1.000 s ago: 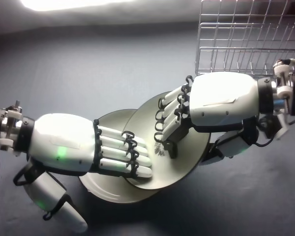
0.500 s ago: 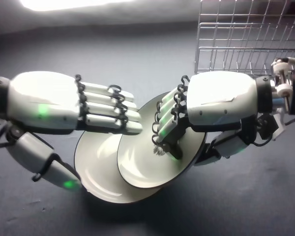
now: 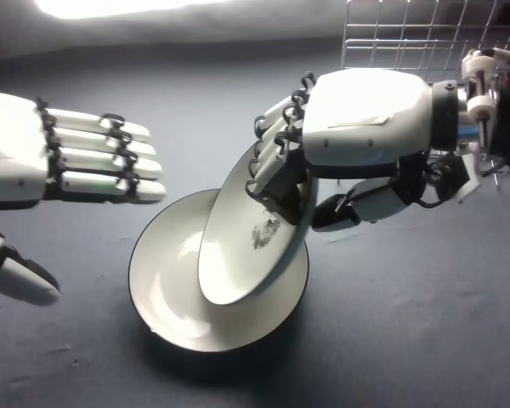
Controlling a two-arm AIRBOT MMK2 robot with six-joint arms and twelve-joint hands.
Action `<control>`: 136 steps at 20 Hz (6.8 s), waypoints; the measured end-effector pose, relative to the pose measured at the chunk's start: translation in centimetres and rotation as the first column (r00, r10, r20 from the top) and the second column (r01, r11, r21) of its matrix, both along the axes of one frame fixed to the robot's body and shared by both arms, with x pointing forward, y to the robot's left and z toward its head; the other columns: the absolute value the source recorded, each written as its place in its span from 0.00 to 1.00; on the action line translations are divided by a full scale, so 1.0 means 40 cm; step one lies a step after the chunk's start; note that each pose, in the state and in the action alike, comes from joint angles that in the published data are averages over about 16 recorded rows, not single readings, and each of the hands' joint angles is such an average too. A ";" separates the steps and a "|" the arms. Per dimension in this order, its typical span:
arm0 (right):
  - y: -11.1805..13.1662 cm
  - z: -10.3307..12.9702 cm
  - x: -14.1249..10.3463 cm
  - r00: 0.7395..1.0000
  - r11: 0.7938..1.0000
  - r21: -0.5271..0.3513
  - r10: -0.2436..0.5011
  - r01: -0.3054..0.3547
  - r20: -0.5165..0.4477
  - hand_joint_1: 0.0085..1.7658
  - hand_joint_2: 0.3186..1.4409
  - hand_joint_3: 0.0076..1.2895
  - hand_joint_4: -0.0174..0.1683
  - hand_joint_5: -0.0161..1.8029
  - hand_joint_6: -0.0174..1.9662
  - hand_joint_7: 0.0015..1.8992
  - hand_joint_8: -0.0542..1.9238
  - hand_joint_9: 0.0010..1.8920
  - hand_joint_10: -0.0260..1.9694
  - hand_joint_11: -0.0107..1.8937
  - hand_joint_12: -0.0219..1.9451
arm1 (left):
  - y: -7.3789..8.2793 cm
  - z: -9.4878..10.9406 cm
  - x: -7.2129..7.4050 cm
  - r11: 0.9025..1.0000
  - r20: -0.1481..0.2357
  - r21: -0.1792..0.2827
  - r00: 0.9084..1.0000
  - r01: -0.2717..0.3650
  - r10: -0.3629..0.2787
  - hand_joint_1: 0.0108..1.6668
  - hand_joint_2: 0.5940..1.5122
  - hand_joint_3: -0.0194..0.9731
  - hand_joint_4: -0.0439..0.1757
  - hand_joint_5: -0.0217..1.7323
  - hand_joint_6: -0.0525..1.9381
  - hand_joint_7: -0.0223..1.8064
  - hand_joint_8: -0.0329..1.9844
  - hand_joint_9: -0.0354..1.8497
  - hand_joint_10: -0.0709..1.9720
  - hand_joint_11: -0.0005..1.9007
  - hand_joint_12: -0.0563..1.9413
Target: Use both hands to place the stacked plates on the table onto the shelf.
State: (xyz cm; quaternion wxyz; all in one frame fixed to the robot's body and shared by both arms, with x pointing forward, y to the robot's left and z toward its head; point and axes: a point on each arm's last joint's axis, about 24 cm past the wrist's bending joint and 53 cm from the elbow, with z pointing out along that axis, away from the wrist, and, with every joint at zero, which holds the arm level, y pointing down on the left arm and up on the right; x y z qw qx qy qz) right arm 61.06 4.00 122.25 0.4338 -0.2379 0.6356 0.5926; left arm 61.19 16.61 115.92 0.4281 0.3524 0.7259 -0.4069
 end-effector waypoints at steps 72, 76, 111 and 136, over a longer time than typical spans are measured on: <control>-0.219 0.276 0.258 0.594 0.781 0.240 -0.198 0.576 -0.780 0.76 0.71 0.01 0.05 0.44 0.60 0.46 0.55 0.41 0.72 0.34 0.84 | -0.003 -0.098 -0.035 0.994 -0.033 0.107 0.999 -0.019 0.023 0.00 0.57 0.04 0.23 0.02 0.03 0.02 0.02 0.03 0.04 0.01 0.03; -0.260 0.274 0.268 0.591 0.767 0.235 -0.223 0.598 -0.775 0.76 0.71 0.01 0.05 0.44 0.60 0.47 0.55 0.41 0.72 0.33 0.84 | -0.007 -0.103 -0.031 0.994 -0.032 0.109 0.999 -0.022 0.025 0.00 0.57 0.04 0.23 0.02 0.03 0.02 0.02 0.03 0.04 0.01 0.03; -0.614 0.111 0.336 0.518 0.641 0.062 -0.555 0.765 -0.651 0.75 0.71 0.01 0.05 0.44 0.58 0.47 0.55 0.41 0.66 0.33 0.81 | -0.052 -0.168 -0.018 0.991 -0.050 0.133 0.998 -0.026 0.033 0.00 0.57 0.04 0.23 0.02 0.03 0.02 0.02 0.03 0.04 0.01 0.03; -0.419 0.199 0.213 0.844 0.846 0.149 -0.463 0.512 -0.270 0.63 0.71 0.01 0.08 0.17 0.23 0.21 0.19 0.11 0.36 0.05 0.72 | -0.026 -0.259 -0.025 0.987 -0.192 0.144 0.977 -0.066 0.094 0.00 0.57 0.04 0.20 0.02 0.02 0.02 0.02 0.01 0.02 0.01 0.03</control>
